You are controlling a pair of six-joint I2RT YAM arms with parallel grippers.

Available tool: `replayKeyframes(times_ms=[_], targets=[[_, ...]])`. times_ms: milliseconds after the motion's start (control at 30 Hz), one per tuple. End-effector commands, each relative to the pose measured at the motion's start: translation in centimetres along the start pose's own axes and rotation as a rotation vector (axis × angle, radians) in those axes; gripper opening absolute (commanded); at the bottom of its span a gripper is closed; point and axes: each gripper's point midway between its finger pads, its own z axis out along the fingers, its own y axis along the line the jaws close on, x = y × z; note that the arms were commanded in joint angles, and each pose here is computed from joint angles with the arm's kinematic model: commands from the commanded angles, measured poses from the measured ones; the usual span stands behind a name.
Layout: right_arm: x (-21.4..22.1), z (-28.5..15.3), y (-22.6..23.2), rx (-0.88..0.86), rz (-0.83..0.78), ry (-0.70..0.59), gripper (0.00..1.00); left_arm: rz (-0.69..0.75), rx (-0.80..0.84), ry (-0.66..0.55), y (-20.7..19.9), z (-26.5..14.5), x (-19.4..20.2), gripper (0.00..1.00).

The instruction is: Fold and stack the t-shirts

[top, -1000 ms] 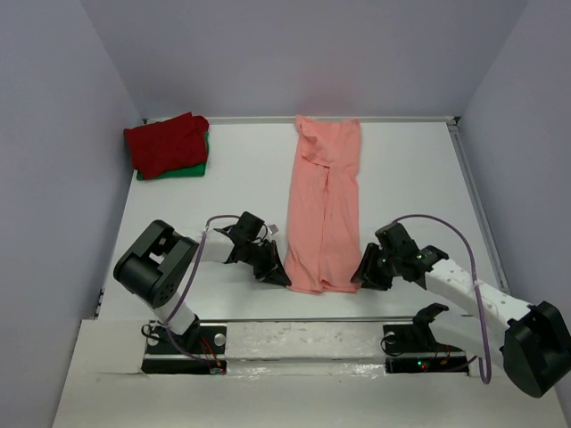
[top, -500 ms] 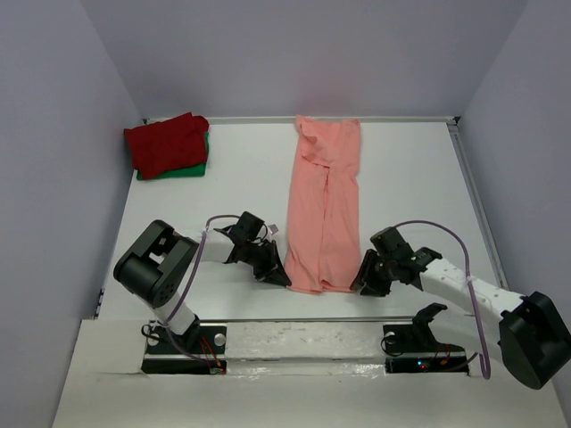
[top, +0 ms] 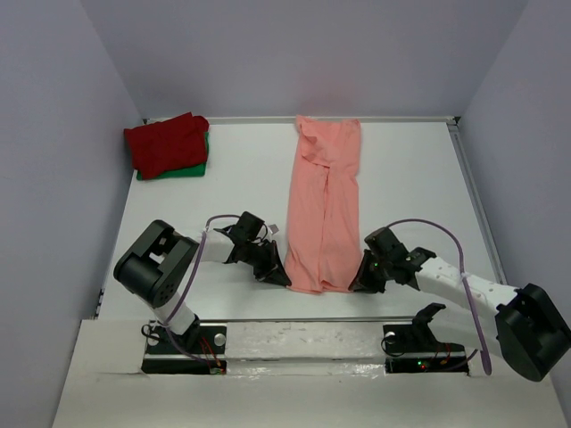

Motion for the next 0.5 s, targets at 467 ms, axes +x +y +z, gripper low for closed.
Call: replayKeyframes(times_ms=[467], targets=[[0.9,-0.3,0.3,0.135,-0.030,-0.119,0.00,-0.031,-0.074,-0.084,1.5,-1.9,1.3,0.00]])
